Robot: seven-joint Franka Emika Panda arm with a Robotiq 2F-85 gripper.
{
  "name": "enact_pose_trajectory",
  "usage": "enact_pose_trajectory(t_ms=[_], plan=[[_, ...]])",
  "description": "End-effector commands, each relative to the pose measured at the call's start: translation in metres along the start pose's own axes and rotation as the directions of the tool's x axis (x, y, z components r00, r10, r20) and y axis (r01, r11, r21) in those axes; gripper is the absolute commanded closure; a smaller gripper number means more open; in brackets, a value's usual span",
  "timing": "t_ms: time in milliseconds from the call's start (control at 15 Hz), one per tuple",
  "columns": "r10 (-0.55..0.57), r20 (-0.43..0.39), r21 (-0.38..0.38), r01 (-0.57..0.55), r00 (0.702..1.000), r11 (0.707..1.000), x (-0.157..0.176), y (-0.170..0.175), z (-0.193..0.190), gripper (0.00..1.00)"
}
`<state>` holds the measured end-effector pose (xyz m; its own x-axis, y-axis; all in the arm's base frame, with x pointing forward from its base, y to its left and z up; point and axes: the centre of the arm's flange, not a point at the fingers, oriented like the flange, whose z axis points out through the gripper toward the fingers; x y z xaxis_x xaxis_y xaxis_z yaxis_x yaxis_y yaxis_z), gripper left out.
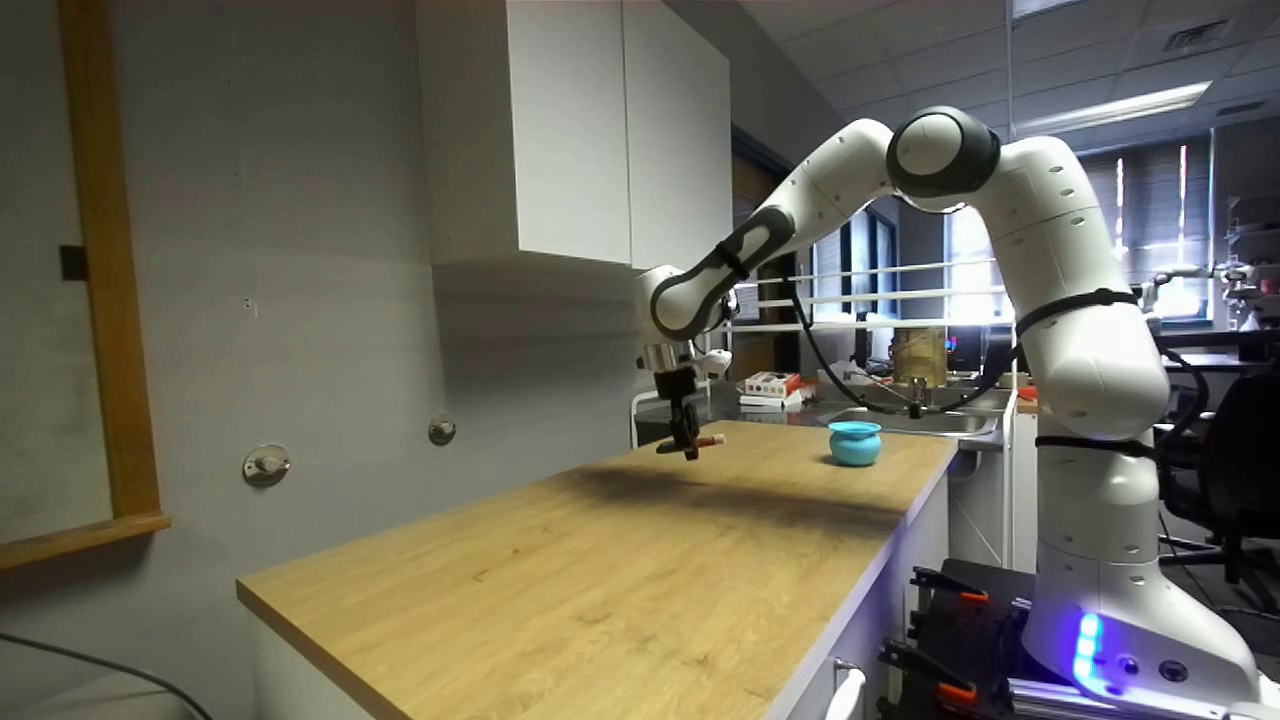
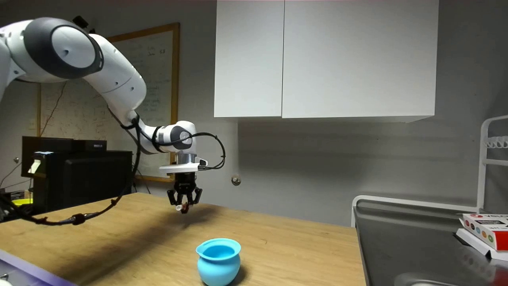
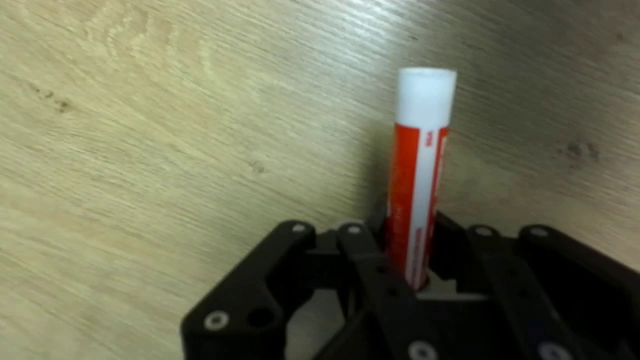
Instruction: Put the marker in the blue container
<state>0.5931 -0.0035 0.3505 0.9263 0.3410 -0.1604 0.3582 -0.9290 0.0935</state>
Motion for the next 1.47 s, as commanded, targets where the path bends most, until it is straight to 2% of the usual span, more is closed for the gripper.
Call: enact_pose_trajectory(t_ms=[0,267,533,733,1067,1400], plan=[[0.104,-0.076,-0.008,-0.105,0.992,0.994,-0.035,0.011,-0.035,0.90],[0.221,-0.161,0.029,-0.220,0.962,0.975,-0.072,0.029,-0.060,0.89],[0.328,-0.270,0.041,-0.329,0.905,0.943,-0.111,0.041,-0.077,0.88],[0.322,-0.331,0.004,-0.340,0.887,0.941,-0.140,0.053,-0.085,0.89],[0.294,-0.367,-0.088,-0.347,0.883,0.934,-0.194,0.094,-0.078,0.89],[0.303,-0.417,-0.093,-0.372,0.857,0.923,-0.246,0.142,-0.069,0.89]])
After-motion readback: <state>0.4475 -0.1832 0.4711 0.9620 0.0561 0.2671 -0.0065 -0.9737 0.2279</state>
